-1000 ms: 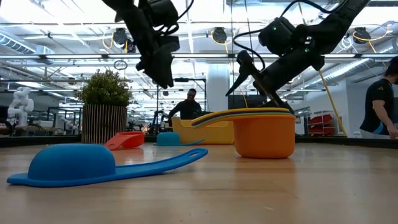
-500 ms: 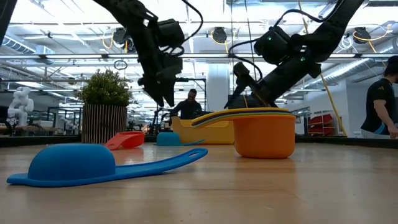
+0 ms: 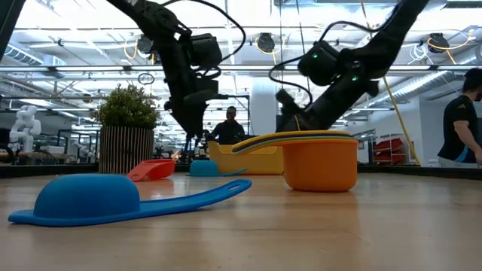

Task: Nest measuring cups in basket
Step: Stack the light blue measuring cup on top of the yellow measuring cup

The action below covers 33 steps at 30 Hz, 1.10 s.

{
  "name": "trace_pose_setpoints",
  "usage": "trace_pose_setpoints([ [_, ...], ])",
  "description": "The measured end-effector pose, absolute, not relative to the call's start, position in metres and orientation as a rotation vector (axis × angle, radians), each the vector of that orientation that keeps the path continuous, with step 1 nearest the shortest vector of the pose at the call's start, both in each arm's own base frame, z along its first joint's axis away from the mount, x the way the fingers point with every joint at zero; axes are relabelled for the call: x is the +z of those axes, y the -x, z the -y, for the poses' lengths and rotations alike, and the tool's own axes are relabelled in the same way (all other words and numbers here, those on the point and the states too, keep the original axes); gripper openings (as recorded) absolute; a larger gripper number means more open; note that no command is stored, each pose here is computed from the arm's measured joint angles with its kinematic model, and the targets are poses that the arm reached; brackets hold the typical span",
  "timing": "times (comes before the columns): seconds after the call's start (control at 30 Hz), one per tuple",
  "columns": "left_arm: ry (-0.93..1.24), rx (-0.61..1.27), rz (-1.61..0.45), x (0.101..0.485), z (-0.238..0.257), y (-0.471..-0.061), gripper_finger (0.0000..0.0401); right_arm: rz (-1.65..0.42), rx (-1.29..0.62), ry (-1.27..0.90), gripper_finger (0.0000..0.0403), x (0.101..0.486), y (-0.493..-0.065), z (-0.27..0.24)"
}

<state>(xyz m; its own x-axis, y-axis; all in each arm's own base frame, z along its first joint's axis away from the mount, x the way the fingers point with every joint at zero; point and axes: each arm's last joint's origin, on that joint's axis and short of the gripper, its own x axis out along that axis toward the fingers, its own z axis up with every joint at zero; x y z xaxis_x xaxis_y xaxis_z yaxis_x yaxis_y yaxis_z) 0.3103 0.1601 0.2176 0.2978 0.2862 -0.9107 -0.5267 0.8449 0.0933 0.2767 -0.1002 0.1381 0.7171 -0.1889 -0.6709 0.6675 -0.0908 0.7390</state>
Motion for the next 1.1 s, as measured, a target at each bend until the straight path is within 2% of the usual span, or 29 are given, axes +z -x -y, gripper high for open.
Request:
trace_pose_setpoints([
  [0.27,0.276,0.561,-1.313,0.211,-0.151,-0.296,0.0182,-0.356,-0.678,-1.503,0.0297,0.138,-0.32,0.112],
  [0.43,0.247,0.561,-1.327,0.211,-0.153,-0.294,0.0166,-0.356,-0.66,-1.439,0.0297,0.145,-0.345,0.126],
  [0.77,0.189,0.555,-1.247,0.175,-0.161,-0.287,0.014,-0.389,-0.762,-1.431,0.0297,0.127,-0.341,0.152],
  [1.1,0.1,0.499,-1.219,0.154,-0.158,-0.281,0.0127,-0.365,-0.798,-1.384,0.0297,0.126,-0.341,0.155],
])
